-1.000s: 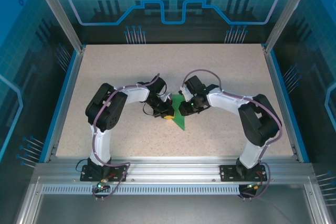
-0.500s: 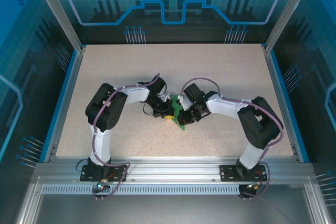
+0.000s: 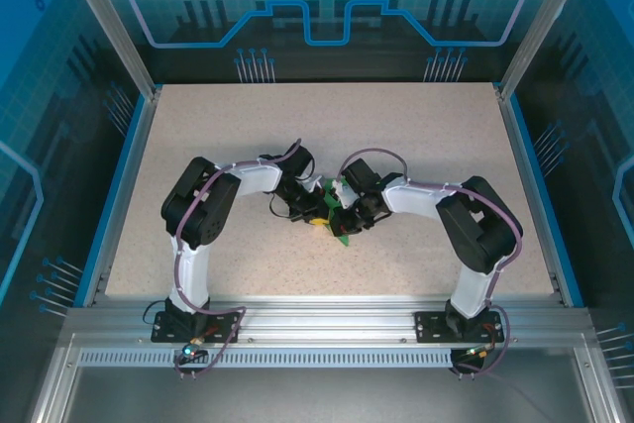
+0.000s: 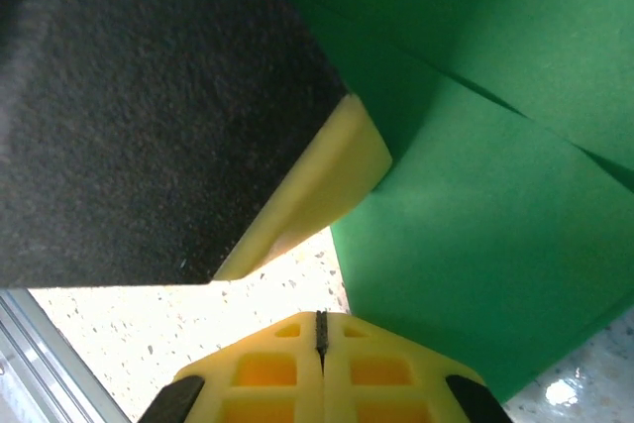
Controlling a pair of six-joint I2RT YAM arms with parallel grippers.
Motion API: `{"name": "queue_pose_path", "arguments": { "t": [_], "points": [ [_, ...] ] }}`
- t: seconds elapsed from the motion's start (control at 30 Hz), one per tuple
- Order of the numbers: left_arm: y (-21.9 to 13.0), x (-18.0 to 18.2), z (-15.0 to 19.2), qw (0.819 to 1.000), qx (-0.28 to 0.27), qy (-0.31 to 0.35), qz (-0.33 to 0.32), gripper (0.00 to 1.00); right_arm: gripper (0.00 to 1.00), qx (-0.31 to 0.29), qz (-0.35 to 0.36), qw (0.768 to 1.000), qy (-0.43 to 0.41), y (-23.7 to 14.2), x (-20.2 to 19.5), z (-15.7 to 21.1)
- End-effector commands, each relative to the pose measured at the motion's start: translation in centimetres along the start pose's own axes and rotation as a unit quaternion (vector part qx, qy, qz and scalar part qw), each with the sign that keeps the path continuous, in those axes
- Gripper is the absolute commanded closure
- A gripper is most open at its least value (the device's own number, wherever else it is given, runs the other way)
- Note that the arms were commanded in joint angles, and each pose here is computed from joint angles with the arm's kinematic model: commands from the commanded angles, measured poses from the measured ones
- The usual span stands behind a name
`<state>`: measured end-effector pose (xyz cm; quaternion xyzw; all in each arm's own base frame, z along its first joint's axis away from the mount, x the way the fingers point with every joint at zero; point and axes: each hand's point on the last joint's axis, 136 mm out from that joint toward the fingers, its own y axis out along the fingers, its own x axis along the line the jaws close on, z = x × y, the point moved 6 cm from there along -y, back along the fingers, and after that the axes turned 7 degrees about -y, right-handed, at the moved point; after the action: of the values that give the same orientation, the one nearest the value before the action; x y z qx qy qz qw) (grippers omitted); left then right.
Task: Fold a paper plane with a square sheet of paper (fold left side to right side)
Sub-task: Third fold the triangle at the center of the table.
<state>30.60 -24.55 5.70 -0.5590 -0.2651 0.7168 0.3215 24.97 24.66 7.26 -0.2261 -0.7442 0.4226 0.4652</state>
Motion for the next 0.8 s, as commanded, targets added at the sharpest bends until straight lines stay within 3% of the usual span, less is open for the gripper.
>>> {"name": "queue_pose_path", "arguments": {
  "t": [0.0, 0.5, 0.77],
  "points": [
    [1.5, 3.7, 0.5, 0.996, 0.008, -0.034, -0.086, 1.0, 1.0, 0.002, 0.002, 1.0, 0.009, 0.3, -0.1, -0.4],
    [1.3, 3.8, 0.4, 0.995, 0.005, -0.03, -0.098, 1.0, 1.0, 0.092, 0.023, 0.992, 0.088, 0.7, -2.3, 3.1],
    [1.4, 3.9, 0.3, 0.994, 0.005, -0.031, -0.105, 1.0, 1.0, 0.112, 0.021, 0.988, 0.104, 0.4, -2.4, 5.3]
  ]
}}
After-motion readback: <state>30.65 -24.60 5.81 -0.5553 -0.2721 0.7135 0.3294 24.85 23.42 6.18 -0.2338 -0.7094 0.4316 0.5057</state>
